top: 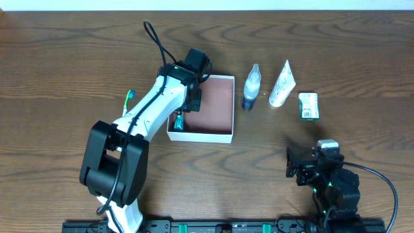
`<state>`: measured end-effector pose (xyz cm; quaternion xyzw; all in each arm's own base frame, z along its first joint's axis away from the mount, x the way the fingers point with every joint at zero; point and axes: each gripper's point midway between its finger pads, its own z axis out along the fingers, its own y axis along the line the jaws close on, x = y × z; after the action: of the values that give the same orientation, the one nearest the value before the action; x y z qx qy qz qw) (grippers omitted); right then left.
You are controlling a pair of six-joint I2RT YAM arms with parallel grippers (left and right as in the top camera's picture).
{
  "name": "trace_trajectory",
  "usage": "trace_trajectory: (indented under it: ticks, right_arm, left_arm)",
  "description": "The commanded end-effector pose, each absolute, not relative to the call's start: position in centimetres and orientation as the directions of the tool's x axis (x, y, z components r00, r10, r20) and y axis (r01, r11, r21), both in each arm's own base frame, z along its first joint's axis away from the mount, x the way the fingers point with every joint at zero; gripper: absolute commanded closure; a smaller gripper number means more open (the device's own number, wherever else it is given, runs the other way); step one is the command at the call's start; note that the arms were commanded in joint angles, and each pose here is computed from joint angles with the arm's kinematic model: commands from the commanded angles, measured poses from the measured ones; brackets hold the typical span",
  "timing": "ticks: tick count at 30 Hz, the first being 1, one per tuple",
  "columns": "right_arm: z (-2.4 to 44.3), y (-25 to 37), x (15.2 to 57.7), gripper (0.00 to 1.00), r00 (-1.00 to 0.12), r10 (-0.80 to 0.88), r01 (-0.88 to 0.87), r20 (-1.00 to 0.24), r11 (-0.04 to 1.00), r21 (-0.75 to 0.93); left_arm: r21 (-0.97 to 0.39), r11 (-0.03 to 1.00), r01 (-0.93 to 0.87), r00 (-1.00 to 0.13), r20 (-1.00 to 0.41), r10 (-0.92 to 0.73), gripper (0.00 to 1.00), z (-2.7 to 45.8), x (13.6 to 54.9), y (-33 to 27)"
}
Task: Pack container
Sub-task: 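Carry toothpaste with left gripper into the box and release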
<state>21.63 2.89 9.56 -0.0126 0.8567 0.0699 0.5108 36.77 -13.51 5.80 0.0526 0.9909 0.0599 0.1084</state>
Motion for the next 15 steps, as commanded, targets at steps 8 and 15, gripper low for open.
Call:
trace_trajectory:
  ticks: [8, 15]
  right_arm:
    - [9.6, 2.5, 21.7, 0.01, -0.473, 0.039, -0.084, -0.88, 0.993, 0.089]
    - [9.6, 2.5, 21.7, 0.01, -0.473, 0.039, -0.084, -0.88, 0.993, 0.089]
  left_arm:
    - [0.145, 0.987, 0.067, -0.965, -0.242, 0.101, 0.71, 6.2, 37.4, -13.3]
    - [0.123, 0.99, 0.069, -0.958, -0.268, 0.1, 0.62, 8.8, 37.6, -13.8]
